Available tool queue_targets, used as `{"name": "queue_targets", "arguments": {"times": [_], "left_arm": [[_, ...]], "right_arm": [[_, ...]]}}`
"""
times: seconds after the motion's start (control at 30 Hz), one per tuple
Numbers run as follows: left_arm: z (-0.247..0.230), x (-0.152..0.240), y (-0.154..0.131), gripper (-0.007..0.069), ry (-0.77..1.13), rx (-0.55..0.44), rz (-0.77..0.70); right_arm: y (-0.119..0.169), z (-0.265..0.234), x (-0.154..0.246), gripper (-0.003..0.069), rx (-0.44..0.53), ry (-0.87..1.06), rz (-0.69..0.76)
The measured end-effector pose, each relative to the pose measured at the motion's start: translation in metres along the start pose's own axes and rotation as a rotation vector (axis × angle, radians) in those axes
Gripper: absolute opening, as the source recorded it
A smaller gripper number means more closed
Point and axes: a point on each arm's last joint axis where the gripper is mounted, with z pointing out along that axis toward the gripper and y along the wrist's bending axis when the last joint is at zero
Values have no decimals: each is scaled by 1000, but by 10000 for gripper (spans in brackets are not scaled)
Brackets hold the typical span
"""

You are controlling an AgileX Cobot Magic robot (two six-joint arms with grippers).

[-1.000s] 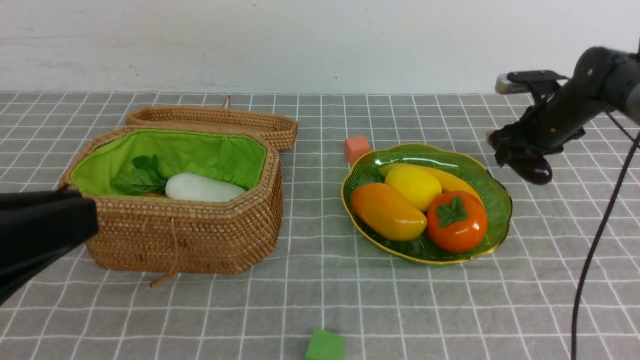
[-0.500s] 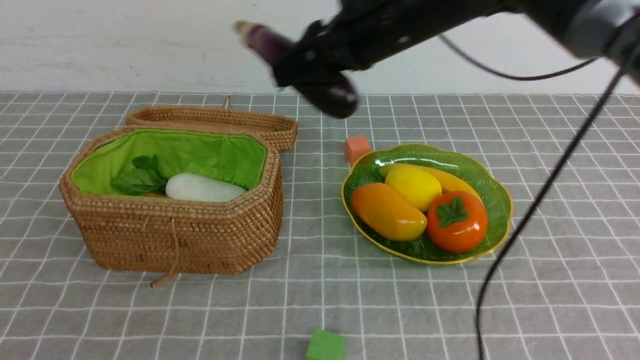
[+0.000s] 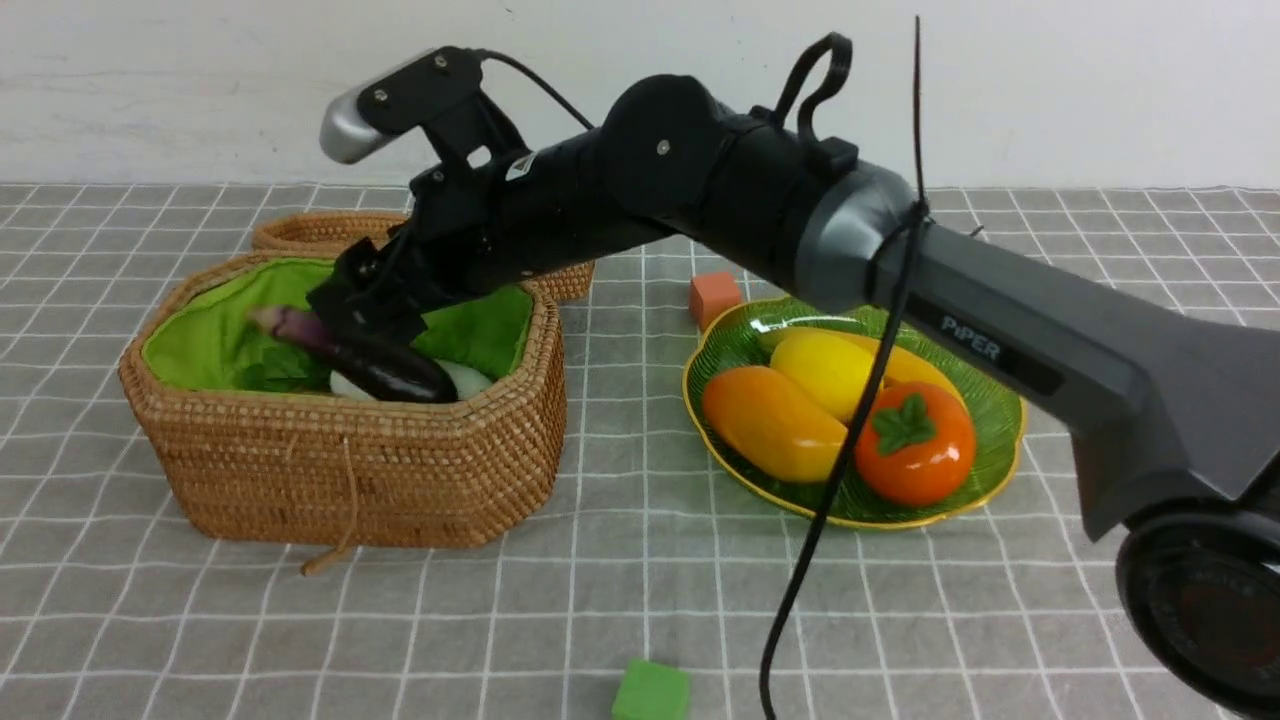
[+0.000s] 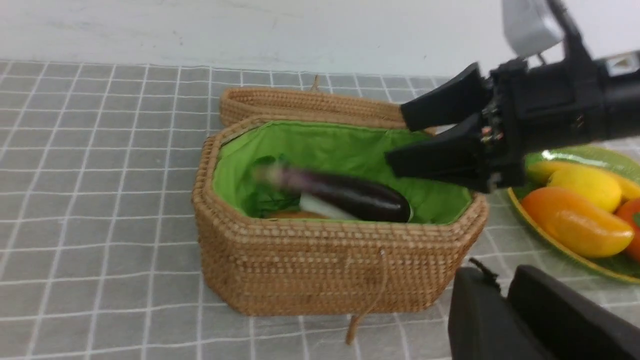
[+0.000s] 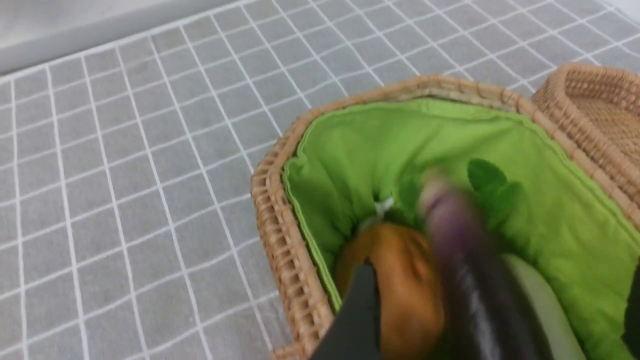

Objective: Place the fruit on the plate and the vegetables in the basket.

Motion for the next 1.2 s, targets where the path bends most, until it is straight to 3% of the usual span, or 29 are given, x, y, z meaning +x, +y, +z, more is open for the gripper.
{"name": "queue_targets", "arguments": {"times": [0.17, 0.3, 0.33, 0.37, 0.43, 0.5, 0.67, 0.87, 1.2], "left_arm": [[0, 0, -2, -4, -6, 19, 56], [-11, 0, -6, -13, -50, 146, 3], [-11, 0, -7, -13, -53, 159, -2], [-18, 5, -6, -13, -78, 232, -11], [-26, 18, -4, -13, -112, 284, -42], [-28, 39, -2, -13, -122, 347, -80], [-22, 74, 0, -13, -133, 410, -108], [-9, 100, -2, -13, -149, 433, -66], [-4, 109, -2, -13, -119, 418, -48]], "right_arm": [[-1, -69, -29, 568, 1, 110, 143], [7, -158, -50, 321, 59, 267, 200], [8, -164, -51, 309, 65, 273, 202], [10, -181, -55, 220, 95, 285, 211], [13, -200, -52, 70, 152, 310, 233], [19, -217, -43, -1, 208, 351, 262], [37, -252, -13, -17, 288, 429, 334], [65, -282, 47, -15, 312, 550, 476], [78, -296, 66, -7, 318, 564, 523]]}}
